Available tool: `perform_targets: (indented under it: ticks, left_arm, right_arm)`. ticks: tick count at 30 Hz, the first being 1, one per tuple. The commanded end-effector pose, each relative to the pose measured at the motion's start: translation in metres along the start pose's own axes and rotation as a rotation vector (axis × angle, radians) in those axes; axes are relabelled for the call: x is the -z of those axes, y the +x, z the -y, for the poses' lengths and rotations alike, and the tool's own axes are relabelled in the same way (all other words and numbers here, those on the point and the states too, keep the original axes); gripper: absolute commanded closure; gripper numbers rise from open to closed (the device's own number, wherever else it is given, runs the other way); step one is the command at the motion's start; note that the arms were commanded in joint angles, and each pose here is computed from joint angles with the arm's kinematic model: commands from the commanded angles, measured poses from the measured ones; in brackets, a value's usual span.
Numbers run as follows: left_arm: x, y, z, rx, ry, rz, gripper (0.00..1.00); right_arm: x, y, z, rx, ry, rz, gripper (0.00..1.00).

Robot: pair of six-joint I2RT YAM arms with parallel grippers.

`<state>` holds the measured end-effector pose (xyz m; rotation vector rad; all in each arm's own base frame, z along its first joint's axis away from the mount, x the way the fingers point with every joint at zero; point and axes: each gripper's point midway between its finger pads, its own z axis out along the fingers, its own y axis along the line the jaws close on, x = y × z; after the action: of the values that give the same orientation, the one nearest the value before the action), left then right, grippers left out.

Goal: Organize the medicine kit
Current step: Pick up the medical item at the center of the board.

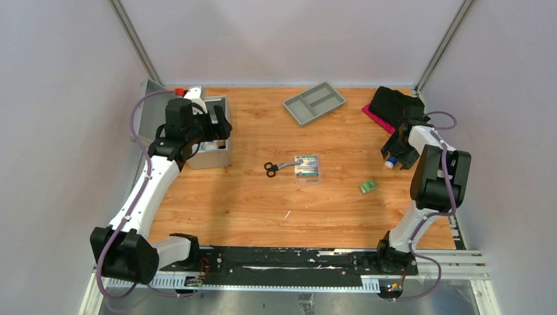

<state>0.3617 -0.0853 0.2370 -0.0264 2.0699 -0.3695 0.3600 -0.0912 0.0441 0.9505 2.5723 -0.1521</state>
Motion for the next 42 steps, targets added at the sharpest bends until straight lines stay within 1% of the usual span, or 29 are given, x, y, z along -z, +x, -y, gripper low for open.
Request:
perform_targets:
  ticks: [1,8,17,19,22,24,26,27,29,33,37,42]
  left_arm:
    - [0.002,-0.002,0.001,0.007,0.002,0.018,0.08]
    - [0.001,-0.003,-0.001,0.014,0.003,0.019,0.08]
    - [-0.001,-0.001,-0.003,0.018,0.0,0.014,0.08]
    - [-0.001,-0.001,-0.003,0.02,0.001,0.011,0.08]
    - [-0.002,-0.001,-0.004,0.023,0.002,0.01,0.08]
    - [-0.003,0.0,-0.005,0.024,0.002,0.008,0.08]
    - [-0.004,0.0,-0.005,0.029,0.004,0.004,0.08]
    - [-0.005,0.001,-0.005,0.033,0.006,0.003,0.08]
    - [-0.007,0.003,-0.006,0.043,0.011,-0.006,0.08]
    - [-0.015,0.009,-0.009,0.068,0.021,-0.032,0.08]
    - [-0.027,0.022,-0.008,0.082,0.04,-0.09,0.08]
    - [-0.042,0.044,-0.012,0.101,0.036,-0.186,0.08]
  right_arm:
    - [-0.009,-0.008,0.004,-0.007,0.021,0.003,0.29]
    - [-0.021,-0.006,0.001,0.009,0.016,-0.025,0.32]
    - [-0.026,-0.005,-0.003,0.026,-0.001,-0.041,0.41]
    - [-0.026,-0.005,-0.004,0.027,-0.006,-0.041,0.44]
    - [-0.023,-0.005,-0.006,0.027,-0.019,-0.04,0.45]
    - [-0.021,-0.005,-0.008,0.026,-0.035,-0.041,0.49]
    - [-0.015,-0.005,-0.012,0.03,-0.063,-0.038,0.56]
    - [-0.012,-0.005,-0.015,0.034,-0.085,-0.041,0.62]
    - [-0.007,-0.001,-0.027,0.047,-0.155,-0.061,0.71]
    - [0.009,0.012,-0.05,0.058,-0.304,-0.121,0.84]
    - [0.028,0.023,-0.064,0.09,-0.372,-0.121,0.9]
    - [0.066,0.038,-0.084,0.176,-0.438,-0.064,0.92]
